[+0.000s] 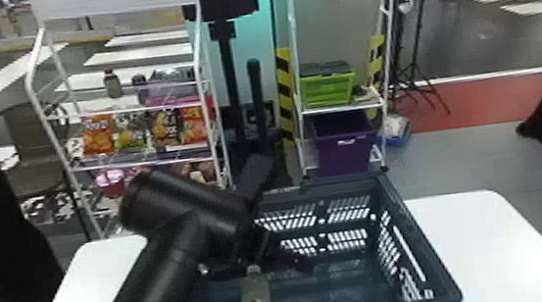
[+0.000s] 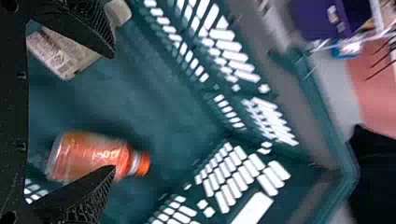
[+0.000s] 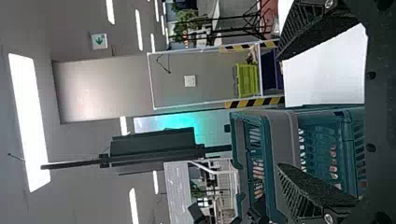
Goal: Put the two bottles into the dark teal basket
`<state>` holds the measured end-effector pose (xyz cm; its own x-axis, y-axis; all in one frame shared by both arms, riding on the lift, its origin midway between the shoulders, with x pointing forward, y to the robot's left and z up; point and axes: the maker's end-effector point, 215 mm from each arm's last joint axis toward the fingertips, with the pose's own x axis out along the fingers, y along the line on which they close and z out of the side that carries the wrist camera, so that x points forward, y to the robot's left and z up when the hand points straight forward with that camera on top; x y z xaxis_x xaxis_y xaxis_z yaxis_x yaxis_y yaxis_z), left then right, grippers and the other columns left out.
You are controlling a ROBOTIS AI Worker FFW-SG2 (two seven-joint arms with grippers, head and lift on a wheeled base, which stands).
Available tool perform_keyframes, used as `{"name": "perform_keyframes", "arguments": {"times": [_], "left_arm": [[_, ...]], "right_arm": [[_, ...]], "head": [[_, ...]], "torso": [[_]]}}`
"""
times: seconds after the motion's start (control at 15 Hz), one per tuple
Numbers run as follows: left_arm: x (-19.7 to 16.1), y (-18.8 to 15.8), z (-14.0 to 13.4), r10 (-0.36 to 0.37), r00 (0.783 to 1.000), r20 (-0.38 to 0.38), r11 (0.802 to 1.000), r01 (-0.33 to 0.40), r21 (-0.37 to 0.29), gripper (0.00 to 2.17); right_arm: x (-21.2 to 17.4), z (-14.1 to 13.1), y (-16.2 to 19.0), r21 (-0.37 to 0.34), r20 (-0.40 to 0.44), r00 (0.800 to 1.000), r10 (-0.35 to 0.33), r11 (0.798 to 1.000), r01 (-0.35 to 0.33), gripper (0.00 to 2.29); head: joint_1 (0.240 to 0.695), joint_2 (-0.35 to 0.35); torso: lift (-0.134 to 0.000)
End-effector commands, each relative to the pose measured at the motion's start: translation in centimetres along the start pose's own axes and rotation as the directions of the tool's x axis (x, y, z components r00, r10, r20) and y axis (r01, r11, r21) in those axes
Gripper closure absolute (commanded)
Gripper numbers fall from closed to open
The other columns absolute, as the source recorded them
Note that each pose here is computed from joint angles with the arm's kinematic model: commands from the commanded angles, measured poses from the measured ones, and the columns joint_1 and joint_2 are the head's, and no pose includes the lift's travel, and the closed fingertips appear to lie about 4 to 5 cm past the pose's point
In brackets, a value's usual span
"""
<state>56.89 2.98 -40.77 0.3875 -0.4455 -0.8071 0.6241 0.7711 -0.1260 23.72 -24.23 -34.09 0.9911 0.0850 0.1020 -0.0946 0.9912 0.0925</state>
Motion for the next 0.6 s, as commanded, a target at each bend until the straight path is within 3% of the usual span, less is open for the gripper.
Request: {"name": "perform_keyframes", "arguments": {"times": [0.0,0.27,0.33,0.53], "left_arm": [[-3.1,1.3,1.5,-0.003,0.991,0.131,0.997,0.014,-0.082,0.02],[-9.4,4.2,1.9,0.091,0.943,0.321,0.976,-0.019,-0.219,0.07],[-10.7,4.1,1.2,0.086,0.932,0.352,0.967,0.006,-0.253,0.08],[-13.9,4.6,-2.1,0.142,0.908,0.394,0.948,-0.01,-0.319,0.1]], "right_arm": [[0.3,-0.3,0.2,0.006,-0.02,1.0,0.004,1.0,-0.004,0.06],[0.9,-0.7,0.3,0.016,-0.061,0.998,0.011,1.0,-0.01,0.06],[1.0,-0.7,0.1,0.014,-0.066,0.998,0.01,1.0,-0.009,0.06],[1.4,-0.4,-0.2,0.01,-0.072,0.997,0.008,1.0,-0.007,0.06]], "head": [[0.499,0.0],[0.499,0.0],[0.499,0.0],[0.499,0.0]], "torso": [[0.0],[0.0],[0.0],[0.0]]}}
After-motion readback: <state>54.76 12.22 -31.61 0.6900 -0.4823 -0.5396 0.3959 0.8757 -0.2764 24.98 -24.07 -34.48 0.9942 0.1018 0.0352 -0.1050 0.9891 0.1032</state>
